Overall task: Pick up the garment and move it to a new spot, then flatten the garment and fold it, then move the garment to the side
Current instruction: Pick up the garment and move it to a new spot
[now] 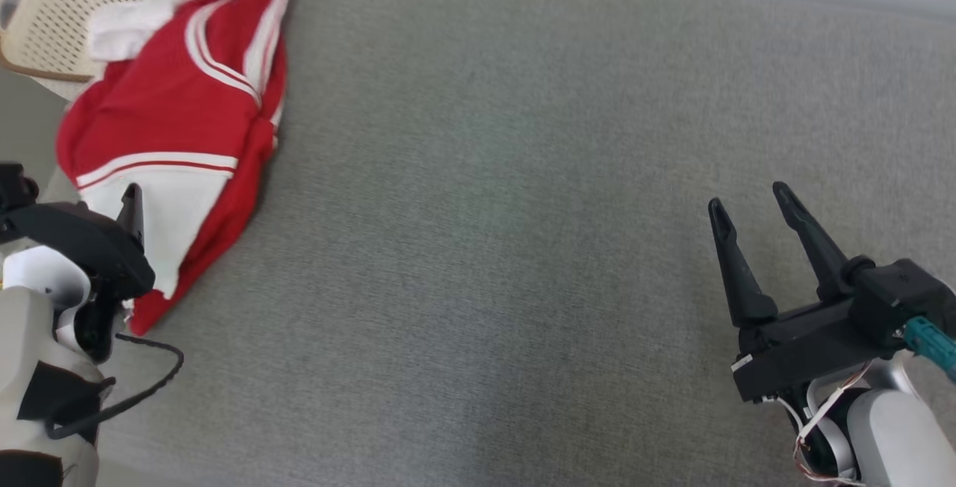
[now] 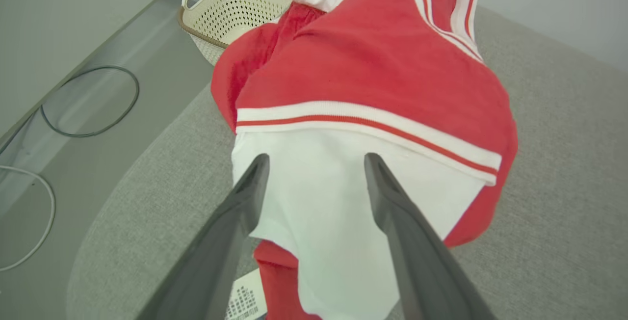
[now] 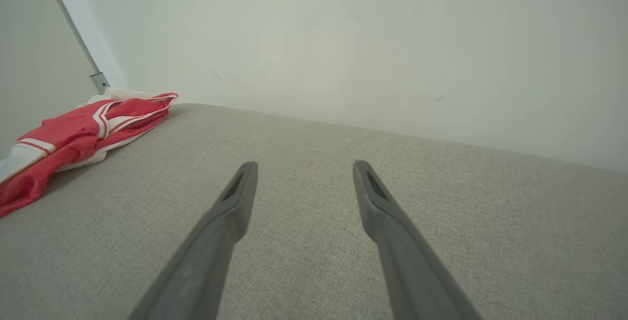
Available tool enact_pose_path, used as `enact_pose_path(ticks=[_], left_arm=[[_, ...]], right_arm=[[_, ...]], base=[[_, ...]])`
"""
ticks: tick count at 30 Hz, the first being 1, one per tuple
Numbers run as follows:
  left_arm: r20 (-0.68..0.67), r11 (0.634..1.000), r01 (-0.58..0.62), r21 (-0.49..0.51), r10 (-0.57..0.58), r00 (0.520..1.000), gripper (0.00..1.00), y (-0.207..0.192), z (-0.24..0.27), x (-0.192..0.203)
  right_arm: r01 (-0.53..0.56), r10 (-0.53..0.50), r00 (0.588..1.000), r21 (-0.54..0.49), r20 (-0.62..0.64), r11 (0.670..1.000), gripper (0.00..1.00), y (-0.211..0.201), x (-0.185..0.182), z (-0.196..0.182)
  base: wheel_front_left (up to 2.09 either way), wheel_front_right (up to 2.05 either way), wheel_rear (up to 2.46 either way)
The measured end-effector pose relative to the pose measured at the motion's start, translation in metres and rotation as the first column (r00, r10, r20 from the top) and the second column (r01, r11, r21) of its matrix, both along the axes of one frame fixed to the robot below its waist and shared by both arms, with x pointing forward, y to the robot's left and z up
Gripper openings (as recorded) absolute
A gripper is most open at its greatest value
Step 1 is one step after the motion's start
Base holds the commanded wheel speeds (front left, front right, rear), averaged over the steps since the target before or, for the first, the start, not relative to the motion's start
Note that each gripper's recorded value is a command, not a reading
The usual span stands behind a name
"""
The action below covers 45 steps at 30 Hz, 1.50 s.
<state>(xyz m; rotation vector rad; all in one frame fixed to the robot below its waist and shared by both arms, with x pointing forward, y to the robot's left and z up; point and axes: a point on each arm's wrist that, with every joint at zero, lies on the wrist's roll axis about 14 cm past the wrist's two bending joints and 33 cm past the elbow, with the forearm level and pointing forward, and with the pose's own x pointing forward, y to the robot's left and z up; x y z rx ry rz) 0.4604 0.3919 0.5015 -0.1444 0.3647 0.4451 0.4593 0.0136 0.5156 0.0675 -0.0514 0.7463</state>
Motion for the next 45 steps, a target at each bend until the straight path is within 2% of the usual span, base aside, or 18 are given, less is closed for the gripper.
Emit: enact_pose_path(ticks=[6, 10, 11, 12, 13, 17, 20, 27, 34, 45], left_arm=[[-0.123, 0.996, 0.003, -0.088, -0.014, 0.992, 1.00, -0.012, -0.055, 0.007], [-0.158, 0.992, 0.006, -0.123, -0.026, 0.987, 1.00, -0.021, -0.078, 0.012], [-0.161, 0.992, 0.009, -0.123, -0.029, 0.987, 0.78, -0.022, -0.080, 0.014], [-0.156, 0.993, 0.014, -0.119, -0.033, 0.987, 0.29, -0.022, -0.081, 0.016], [-0.140, 0.994, 0.016, -0.106, -0.031, 0.990, 0.00, -0.022, -0.079, 0.020], [-0.064, 0.999, 0.027, -0.027, -0.029, 0.998, 0.00, -0.016, -0.058, 0.034], [0.047, 0.999, 0.010, 0.047, -0.012, 0.999, 0.00, -0.006, -0.024, 0.043], [0.313, 0.982, -0.018, 0.186, -0.043, 0.949, 0.00, 0.001, 0.064, 0.050], [0.506, 0.966, -0.015, 0.258, -0.122, 0.854, 0.00, -0.027, 0.132, 0.041], [0.686, 0.956, -0.007, 0.294, -0.207, 0.698, 0.00, -0.100, 0.166, -0.015]], right_arm=[[0.024, -0.025, 0.999, -0.016, -0.039, 1.000, 1.00, -0.013, 0.010, -0.020], [0.041, -0.042, 0.998, -0.027, -0.054, 0.999, 1.00, -0.021, 0.014, -0.028], [0.045, -0.047, 0.997, -0.030, -0.056, 0.999, 1.00, -0.023, 0.015, -0.029], [0.049, -0.051, 0.997, -0.032, -0.060, 0.998, 1.00, -0.025, 0.015, -0.031], [0.053, -0.055, 0.996, -0.034, -0.063, 0.998, 1.00, -0.027, 0.015, -0.032], [0.070, -0.072, 0.995, -0.038, -0.065, 0.997, 1.00, -0.033, 0.017, -0.033], [0.076, -0.077, 0.995, -0.036, -0.056, 0.996, 1.00, -0.034, 0.016, -0.028], [0.079, -0.079, 0.997, 0.000, -0.020, 0.997, 1.00, -0.027, 0.007, -0.007], [0.117, -0.118, 0.993, 0.037, 0.032, 0.992, 1.00, -0.032, -0.003, 0.019], [0.205, -0.211, 0.974, 0.077, 0.079, 0.976, 1.00, -0.056, -0.015, 0.046]], base=[[0.00, 0.00, 0.00], [0.00, 0.00, 0.00], [0.00, 0.00, 0.00], [0.00, 0.00, 0.00], [0.00, 0.00, 0.00], [0.00, 0.00, 0.00], [0.00, 0.00, 0.00], [0.00, 0.00, 0.00], [0.00, 0.00, 0.00], [0.00, 0.00, 0.00]])
